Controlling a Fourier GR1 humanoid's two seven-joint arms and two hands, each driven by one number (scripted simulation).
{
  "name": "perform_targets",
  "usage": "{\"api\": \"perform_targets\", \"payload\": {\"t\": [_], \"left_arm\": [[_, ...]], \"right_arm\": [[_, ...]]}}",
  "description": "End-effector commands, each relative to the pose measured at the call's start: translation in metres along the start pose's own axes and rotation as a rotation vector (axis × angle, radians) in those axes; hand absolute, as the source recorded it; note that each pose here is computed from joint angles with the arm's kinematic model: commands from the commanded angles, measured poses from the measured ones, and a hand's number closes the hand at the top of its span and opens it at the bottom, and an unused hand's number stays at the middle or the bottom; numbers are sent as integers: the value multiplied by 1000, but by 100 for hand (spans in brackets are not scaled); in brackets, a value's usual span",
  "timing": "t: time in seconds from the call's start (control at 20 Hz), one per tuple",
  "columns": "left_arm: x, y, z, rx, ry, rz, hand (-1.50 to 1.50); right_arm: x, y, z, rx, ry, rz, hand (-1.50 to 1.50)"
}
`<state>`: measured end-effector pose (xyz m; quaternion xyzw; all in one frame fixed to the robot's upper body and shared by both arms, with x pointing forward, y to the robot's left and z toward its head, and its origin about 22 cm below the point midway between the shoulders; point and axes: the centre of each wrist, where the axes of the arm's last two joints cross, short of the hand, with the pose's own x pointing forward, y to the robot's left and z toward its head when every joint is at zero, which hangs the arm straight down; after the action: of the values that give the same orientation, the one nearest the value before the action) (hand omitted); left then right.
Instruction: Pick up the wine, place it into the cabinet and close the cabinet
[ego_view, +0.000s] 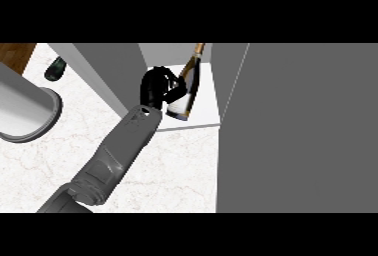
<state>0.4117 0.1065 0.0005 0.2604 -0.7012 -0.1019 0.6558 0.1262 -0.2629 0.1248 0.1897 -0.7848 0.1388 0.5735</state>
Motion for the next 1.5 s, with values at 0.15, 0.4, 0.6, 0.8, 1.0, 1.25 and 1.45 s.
{"api": "perform_targets", "payload": {"t": [0.15, 0.4, 0.6, 0.8, 1.0, 1.25, 1.45], "left_arm": [[9, -1, -6, 0, -93, -160, 150], [24, -2, -11, 18, -77, -142, 150], [22, -3, -9, 31, -41, -131, 150], [32, -3, -13, 63, -13, -173, 150], [25, -2, -13, 81, 41, -236, 150], [23, 0, -14, 140, 21, -298, -150], [19, 1, -13, 130, 6, -356, -150]], "right_arm": [[14, 8, 4, 66, -49, -75, -150], [8, 11, -3, 68, -60, -89, -150], [16, 2, -3, 60, -56, -52, -150], [8, 0, -4, 75, -75, -75, -150], [8, 1, 1, 76, -57, -75, -150], [9, 4, -1, 78, -65, -65, -150], [12, 3, 1, 95, -36, -49, -150]]}}
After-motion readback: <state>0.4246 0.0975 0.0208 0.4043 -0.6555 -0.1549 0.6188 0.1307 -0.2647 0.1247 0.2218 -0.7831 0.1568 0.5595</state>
